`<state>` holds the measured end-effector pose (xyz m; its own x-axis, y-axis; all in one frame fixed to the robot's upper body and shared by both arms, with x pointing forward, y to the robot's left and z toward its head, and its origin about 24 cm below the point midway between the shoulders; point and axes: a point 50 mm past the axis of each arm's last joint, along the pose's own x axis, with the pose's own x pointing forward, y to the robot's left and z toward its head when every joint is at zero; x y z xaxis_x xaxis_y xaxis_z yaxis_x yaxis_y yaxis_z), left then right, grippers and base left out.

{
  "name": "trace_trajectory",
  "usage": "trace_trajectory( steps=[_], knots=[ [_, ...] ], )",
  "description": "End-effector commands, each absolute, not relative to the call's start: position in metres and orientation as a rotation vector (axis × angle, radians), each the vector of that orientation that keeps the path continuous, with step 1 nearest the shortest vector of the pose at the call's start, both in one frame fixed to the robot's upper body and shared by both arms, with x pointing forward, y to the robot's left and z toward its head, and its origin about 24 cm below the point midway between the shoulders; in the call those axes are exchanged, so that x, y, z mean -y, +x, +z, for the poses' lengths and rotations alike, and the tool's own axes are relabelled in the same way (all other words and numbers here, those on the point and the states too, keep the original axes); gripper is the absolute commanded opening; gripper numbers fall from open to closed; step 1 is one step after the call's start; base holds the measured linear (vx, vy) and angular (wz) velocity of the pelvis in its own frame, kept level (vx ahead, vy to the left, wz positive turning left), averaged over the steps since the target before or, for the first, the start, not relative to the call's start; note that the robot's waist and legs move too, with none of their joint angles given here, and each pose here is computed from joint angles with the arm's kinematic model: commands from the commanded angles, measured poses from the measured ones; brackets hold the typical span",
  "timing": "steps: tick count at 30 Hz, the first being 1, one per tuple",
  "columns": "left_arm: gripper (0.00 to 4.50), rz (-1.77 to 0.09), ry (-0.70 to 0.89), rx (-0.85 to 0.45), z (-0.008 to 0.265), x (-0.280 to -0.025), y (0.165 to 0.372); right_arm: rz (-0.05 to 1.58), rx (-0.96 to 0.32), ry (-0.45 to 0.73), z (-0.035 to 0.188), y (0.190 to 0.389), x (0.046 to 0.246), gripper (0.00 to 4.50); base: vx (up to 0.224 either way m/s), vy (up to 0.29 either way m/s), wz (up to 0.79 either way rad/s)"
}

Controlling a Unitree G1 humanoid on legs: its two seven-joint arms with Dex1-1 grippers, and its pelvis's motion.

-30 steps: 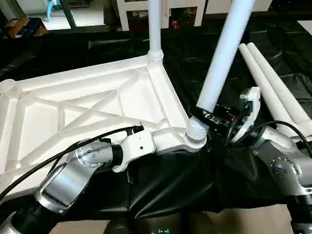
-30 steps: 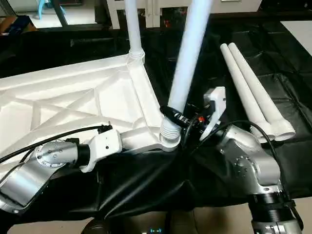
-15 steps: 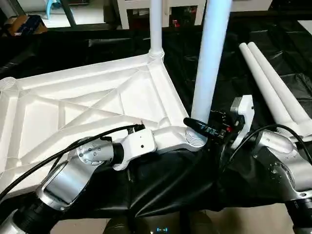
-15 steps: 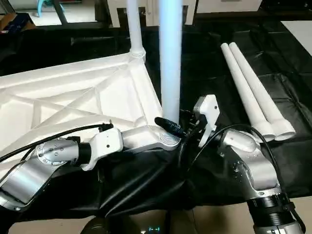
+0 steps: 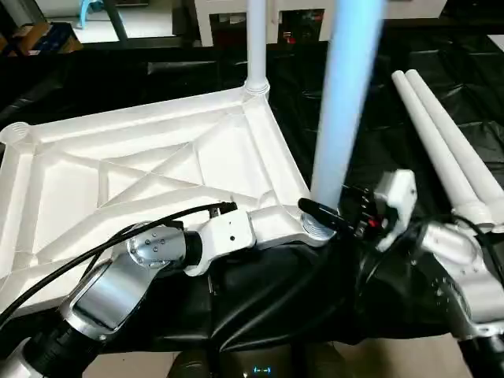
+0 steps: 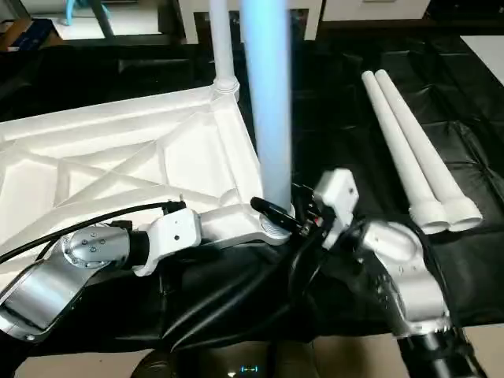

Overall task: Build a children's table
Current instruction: Insert table leg to table base

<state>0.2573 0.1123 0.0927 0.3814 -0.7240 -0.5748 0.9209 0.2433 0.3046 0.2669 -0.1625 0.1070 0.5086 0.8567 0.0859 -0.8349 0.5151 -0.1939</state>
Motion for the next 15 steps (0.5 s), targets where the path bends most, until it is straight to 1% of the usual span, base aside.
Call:
trace_trajectory(
  steps=[1, 5, 9, 15],
  knots=[
    [0.00, -1.099, 0.662, -0.437, 0.075, -0.123, 0.259, 1.019, 0.073, -0.108, 0.082, 0.259, 0.165, 1.86, 0.000, 0.000, 0.00],
    [0.00, -1.098, 0.664, -0.436, 0.075, -0.123, 0.259, 0.981, 0.082, -0.075, 0.074, 0.253, 0.170, 1.86, 0.000, 0.000, 0.00],
    [0.00, -1.091, 0.670, -0.430, 0.076, -0.124, 0.261, 0.961, 0.099, -0.087, 0.066, 0.244, 0.175, 1.86, 0.000, 0.000, 0.00],
    [0.00, -1.089, 0.671, -0.429, 0.076, -0.124, 0.262, 0.942, 0.117, -0.108, 0.057, 0.237, 0.176, 1.86, 0.000, 0.000, 0.00]
  ],
)
